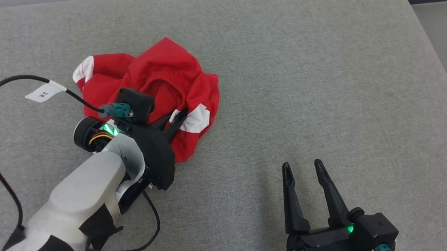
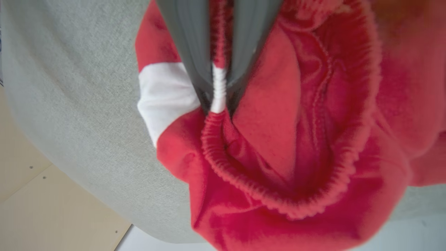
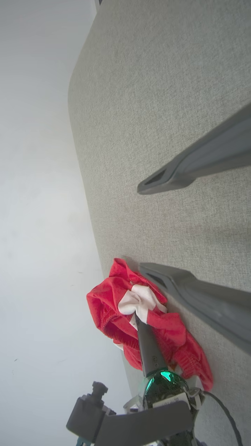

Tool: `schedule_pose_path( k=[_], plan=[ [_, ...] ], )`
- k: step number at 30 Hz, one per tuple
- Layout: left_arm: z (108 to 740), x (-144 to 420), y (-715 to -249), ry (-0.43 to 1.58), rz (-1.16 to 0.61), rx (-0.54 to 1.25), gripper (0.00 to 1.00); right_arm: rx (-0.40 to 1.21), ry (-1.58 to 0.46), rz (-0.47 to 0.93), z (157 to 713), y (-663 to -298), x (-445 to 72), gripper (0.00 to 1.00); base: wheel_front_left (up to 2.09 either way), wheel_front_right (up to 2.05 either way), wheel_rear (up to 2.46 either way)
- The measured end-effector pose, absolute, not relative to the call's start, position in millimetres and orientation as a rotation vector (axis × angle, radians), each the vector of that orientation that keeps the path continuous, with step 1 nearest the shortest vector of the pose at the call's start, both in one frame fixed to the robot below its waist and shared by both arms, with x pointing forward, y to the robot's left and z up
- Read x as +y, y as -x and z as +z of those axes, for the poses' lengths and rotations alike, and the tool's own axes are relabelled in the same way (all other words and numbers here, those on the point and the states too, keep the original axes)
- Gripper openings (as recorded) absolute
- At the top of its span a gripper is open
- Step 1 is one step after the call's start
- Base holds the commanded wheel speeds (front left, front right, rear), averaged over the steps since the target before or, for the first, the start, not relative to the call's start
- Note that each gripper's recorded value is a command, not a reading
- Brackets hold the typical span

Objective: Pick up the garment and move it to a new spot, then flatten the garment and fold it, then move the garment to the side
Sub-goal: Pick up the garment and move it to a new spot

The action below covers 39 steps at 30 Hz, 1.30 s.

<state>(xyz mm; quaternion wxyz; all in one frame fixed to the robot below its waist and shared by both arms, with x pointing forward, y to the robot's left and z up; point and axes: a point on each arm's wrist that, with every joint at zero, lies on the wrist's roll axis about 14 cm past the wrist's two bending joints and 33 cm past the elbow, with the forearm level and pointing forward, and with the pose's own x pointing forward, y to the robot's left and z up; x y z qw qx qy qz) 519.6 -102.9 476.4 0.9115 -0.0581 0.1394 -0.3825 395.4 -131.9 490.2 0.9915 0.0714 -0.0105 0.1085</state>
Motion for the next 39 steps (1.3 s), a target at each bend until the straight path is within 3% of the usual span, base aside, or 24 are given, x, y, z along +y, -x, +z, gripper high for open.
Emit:
schedule_pose_path(
  k=[2,4,5,6,8,22,39],
  plan=[
    [478.0,-103.0,-517.9,0.114,-0.794,0.275,0.12,-0.025,-0.142,0.223,491.4,-396.0,-130.8,1.0,0.0,0.0,0.0],
    [481.7,-103.4,-515.1,0.118,-0.799,0.264,0.39,-0.033,-0.14,0.231,494.3,-395.3,-128.5,1.0,0.0,0.0,0.0],
    [485.0,-103.3,-514.0,0.117,-0.801,0.252,0.39,-0.037,-0.139,0.235,495.7,-394.8,-127.5,1.0,0.0,0.0,0.0],
    [488.3,-102.4,-513.2,0.115,-0.799,0.241,0.5,-0.041,-0.139,0.238,497.2,-394.2,-126.4,1.0,0.0,0.0,0.0],
    [495.7,-100.8,-511.3,0.118,-0.798,0.219,1.0,-0.05,-0.138,0.247,500.7,-392.8,-124.4,1.0,0.0,0.0,0.0],
    [535.0,-60.1,-490.2,0.18,-0.669,0.056,1.0,-0.115,-0.148,0.317,523.9,-379.2,-105.1,1.0,0.0,0.0,0.0],
    [572.2,97.3,-429.1,0.267,-0.247,-0.174,1.0,-0.172,-0.128,0.417,542.9,-357.0,-78.2,1.0,0.0,0.0,0.0]
  ],
)
